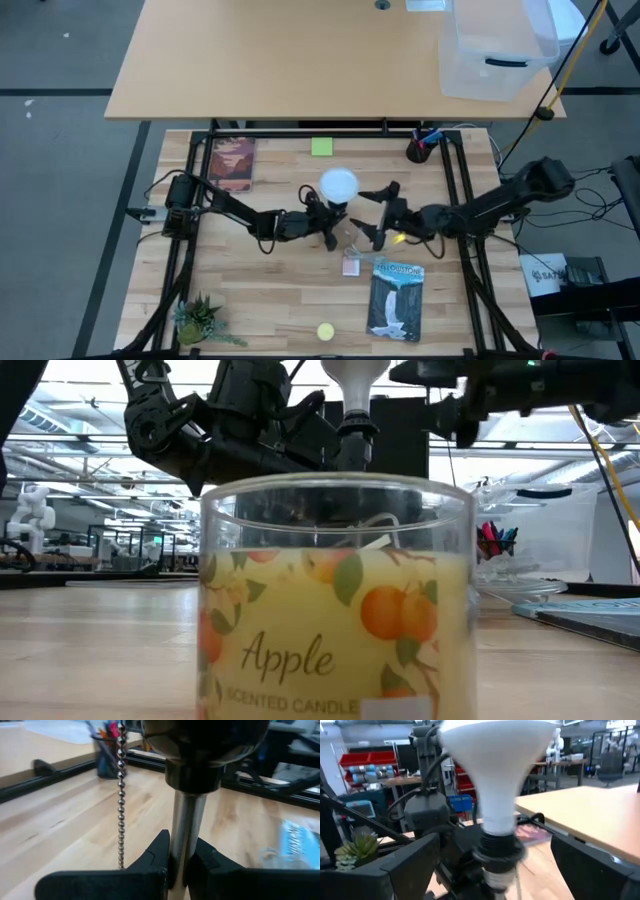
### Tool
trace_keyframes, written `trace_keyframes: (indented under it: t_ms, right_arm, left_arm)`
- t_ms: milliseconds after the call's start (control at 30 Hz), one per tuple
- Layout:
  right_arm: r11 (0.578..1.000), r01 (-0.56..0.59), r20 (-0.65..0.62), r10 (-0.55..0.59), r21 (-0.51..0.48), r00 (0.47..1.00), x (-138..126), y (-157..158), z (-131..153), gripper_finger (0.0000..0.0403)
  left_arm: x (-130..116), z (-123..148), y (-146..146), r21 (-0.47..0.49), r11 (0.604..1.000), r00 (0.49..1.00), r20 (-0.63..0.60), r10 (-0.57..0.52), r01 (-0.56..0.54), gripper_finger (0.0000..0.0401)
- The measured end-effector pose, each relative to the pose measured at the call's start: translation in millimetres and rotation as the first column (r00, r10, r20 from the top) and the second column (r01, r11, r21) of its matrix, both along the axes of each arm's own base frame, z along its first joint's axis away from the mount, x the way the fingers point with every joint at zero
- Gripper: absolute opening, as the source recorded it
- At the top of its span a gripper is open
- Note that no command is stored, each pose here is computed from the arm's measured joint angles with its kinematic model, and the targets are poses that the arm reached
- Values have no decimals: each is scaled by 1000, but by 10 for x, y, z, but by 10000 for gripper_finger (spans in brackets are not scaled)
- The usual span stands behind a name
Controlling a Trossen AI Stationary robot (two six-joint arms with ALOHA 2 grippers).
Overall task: Screw lightbulb
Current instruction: Remove the white lightbulb from the brown lamp
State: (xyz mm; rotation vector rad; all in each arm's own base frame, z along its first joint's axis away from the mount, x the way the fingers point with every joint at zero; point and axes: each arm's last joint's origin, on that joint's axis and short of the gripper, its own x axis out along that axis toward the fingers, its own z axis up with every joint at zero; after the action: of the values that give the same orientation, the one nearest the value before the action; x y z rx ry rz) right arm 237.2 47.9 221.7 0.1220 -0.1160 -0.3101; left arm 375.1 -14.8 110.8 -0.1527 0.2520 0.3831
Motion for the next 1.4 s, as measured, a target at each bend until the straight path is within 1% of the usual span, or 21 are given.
trace_keyframes:
  t_ms: [67,167,233,333,467,567,667,867,1067,1167,1333,1400]
  right_arm:
    - [999,12,-22,-13,-40,1000,119,30,11,374]
    - [989,102,-46,-108,-105,993,258,46,26,374]
    - [982,142,-32,-147,-128,989,311,51,48,374]
    - [979,169,10,-169,-118,986,377,25,61,374]
    - [970,223,20,-222,-95,975,467,-38,25,368]
    - [971,223,22,-222,-81,975,542,-64,-16,348]
    - [969,229,18,-228,-91,973,617,-69,-25,321]
    - [963,247,32,-245,-106,969,764,-91,38,284]
    - [958,267,42,-264,-103,964,803,-149,87,250]
    - [960,262,42,-259,-102,965,806,-163,86,220]
    - [961,257,38,-254,-101,966,808,-167,82,158]
    - [961,256,36,-254,-102,967,809,-167,80,144]
  left_arm:
    - [-4,-4,11,11,999,999,-4,32,-32,31]
    - [-10,-3,22,18,997,997,0,77,-77,31]
    - [-14,-4,24,26,994,994,-1,106,-106,31]
    - [-21,-7,31,41,987,988,0,152,-152,31]
    - [-26,-9,63,41,981,982,2,188,-188,31]
    - [-28,-13,80,38,980,981,1,195,-195,31]
    - [-28,-13,80,39,980,981,0,196,-195,31]
    - [-29,-14,80,40,980,981,-2,195,-195,31]
    - [-30,-16,80,40,980,981,-4,195,-194,31]
    - [-30,-19,79,41,981,982,-9,191,-190,31]
    - [-31,-24,77,41,983,983,-17,182,-181,31]
    - [-31,-24,76,40,983,984,-18,180,-179,31]
